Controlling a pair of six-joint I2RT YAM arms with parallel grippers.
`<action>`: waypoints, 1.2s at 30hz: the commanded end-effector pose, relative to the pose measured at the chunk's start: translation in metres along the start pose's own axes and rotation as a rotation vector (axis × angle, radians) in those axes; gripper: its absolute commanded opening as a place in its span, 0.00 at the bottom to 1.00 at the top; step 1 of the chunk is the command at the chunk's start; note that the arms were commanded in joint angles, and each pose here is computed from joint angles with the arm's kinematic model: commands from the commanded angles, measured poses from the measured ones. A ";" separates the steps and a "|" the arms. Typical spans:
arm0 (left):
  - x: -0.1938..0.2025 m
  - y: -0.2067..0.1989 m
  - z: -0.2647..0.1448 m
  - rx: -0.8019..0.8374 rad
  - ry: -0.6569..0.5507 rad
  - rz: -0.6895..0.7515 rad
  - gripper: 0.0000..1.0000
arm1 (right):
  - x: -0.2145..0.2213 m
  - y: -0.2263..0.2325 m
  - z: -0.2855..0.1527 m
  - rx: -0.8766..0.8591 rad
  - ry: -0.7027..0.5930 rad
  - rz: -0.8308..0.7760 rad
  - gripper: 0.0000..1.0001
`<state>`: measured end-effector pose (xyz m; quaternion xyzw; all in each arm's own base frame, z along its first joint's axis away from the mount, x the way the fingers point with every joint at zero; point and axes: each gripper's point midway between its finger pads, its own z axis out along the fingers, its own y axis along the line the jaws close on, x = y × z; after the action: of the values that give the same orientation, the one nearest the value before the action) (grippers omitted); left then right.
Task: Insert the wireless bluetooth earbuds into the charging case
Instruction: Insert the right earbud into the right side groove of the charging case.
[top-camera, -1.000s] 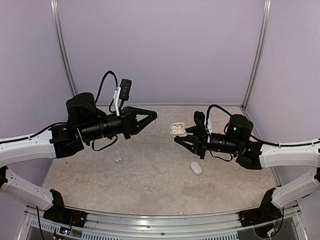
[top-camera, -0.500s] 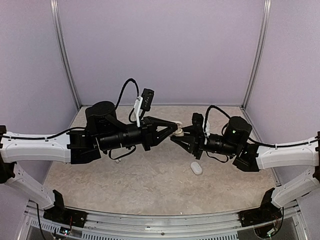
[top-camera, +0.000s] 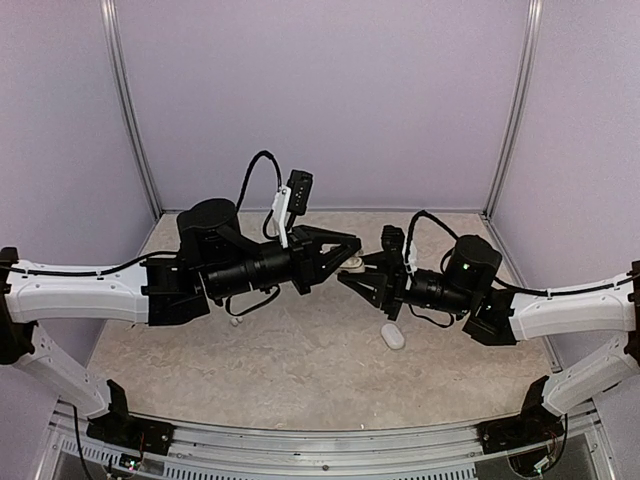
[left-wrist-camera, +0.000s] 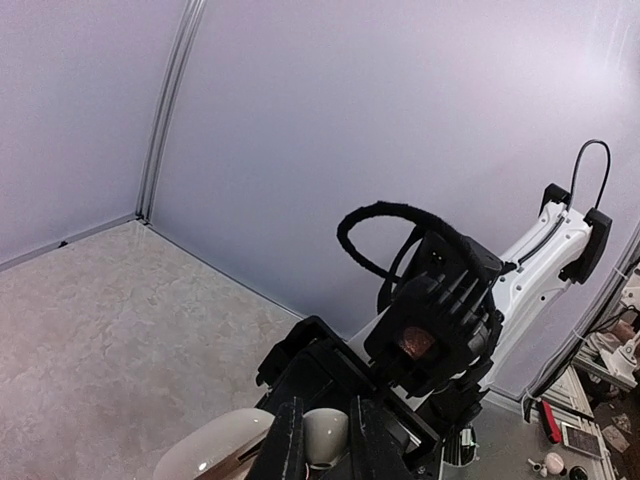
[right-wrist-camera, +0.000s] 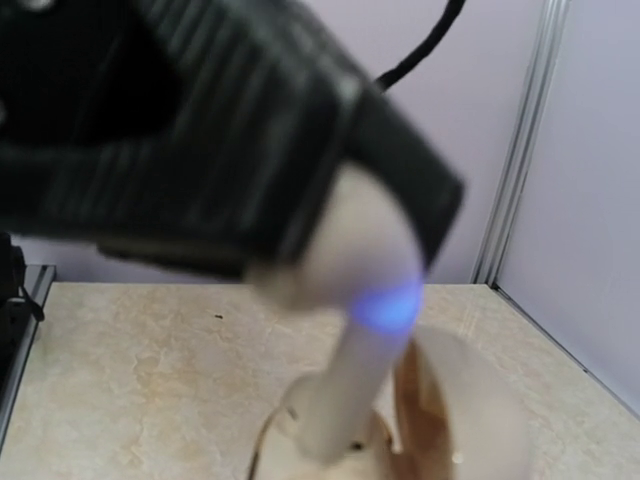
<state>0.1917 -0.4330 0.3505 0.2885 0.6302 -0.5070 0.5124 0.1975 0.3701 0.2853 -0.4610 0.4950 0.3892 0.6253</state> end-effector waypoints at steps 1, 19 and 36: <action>-0.011 -0.005 0.005 0.004 -0.033 0.020 0.07 | -0.025 -0.005 0.000 0.025 -0.072 0.014 0.00; 0.004 0.008 0.014 -0.050 0.001 0.012 0.07 | -0.041 -0.004 -0.004 0.022 -0.131 0.026 0.00; 0.014 0.013 0.021 -0.060 0.026 -0.045 0.08 | -0.063 -0.004 -0.018 0.043 -0.253 0.025 0.00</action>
<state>0.2025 -0.4450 0.3457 0.2662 0.6397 -0.5063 0.5134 0.1992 0.3617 0.3018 -0.4087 0.4924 0.4196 0.6438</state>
